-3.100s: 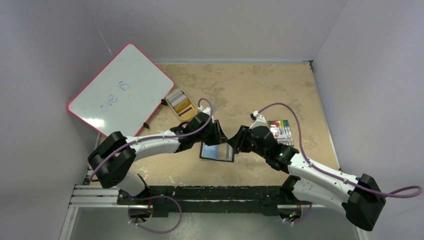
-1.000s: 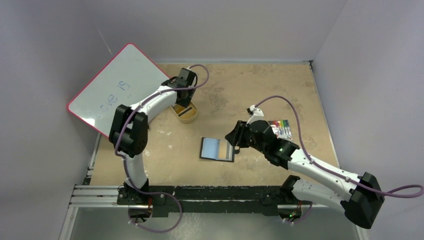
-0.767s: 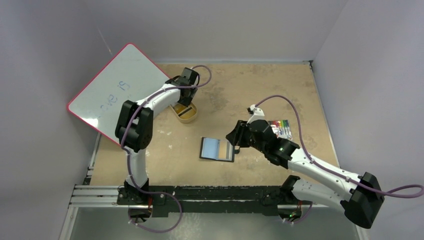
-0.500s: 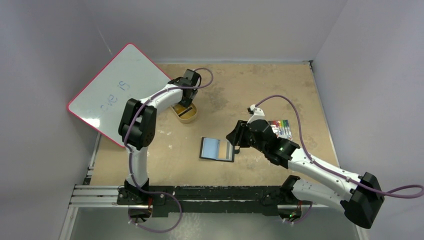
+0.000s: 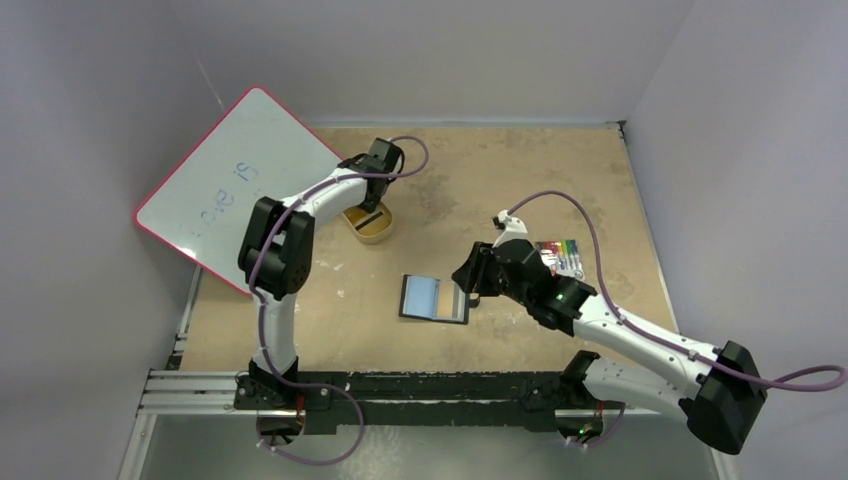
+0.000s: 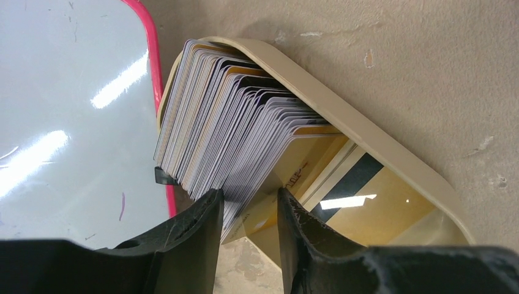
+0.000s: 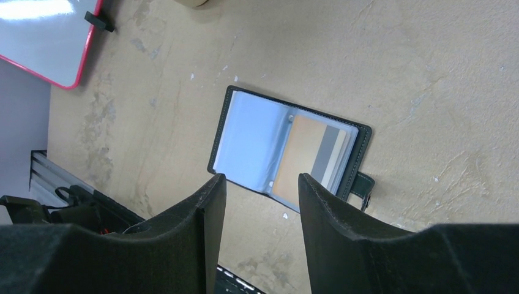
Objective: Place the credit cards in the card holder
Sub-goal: Pick up the credit card from the storage box.
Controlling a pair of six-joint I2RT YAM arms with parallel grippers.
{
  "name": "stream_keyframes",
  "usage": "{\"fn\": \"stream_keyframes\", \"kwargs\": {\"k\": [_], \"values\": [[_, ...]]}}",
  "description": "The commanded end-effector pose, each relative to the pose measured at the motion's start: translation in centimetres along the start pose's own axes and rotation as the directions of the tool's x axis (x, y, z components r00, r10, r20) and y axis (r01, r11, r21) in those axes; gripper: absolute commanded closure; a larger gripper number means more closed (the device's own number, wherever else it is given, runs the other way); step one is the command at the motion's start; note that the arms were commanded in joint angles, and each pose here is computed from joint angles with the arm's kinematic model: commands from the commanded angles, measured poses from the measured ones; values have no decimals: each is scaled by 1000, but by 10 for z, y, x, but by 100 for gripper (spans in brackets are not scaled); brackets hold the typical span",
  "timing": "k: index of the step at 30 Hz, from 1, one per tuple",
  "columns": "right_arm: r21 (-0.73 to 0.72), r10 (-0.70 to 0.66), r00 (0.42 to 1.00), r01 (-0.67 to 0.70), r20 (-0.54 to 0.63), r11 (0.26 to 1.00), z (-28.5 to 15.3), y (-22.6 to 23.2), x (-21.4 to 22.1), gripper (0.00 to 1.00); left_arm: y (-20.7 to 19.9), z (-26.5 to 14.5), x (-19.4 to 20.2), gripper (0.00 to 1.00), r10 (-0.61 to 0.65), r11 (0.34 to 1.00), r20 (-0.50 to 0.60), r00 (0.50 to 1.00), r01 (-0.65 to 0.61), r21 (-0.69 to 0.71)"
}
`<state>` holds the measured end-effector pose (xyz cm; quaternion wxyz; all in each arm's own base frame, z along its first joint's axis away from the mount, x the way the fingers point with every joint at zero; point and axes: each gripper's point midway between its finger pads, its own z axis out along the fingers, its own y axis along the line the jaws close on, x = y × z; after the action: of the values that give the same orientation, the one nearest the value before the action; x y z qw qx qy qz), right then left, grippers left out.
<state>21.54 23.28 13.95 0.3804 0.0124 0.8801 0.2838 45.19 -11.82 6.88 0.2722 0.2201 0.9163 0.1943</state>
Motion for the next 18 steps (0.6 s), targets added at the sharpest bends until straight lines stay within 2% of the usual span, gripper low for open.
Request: {"fn": "stream_keyframes", "kwargs": {"k": [1,18], "values": [[-41,6,999,-4,42,999,-3,16,-17,50,30,-2,-19,65,-21,994,43,999,25,-104],[-52,3,1000,-1,30,999,0,17,-12,49,32,-9,-24,69,-23,993,46,999,28,-116]]}}
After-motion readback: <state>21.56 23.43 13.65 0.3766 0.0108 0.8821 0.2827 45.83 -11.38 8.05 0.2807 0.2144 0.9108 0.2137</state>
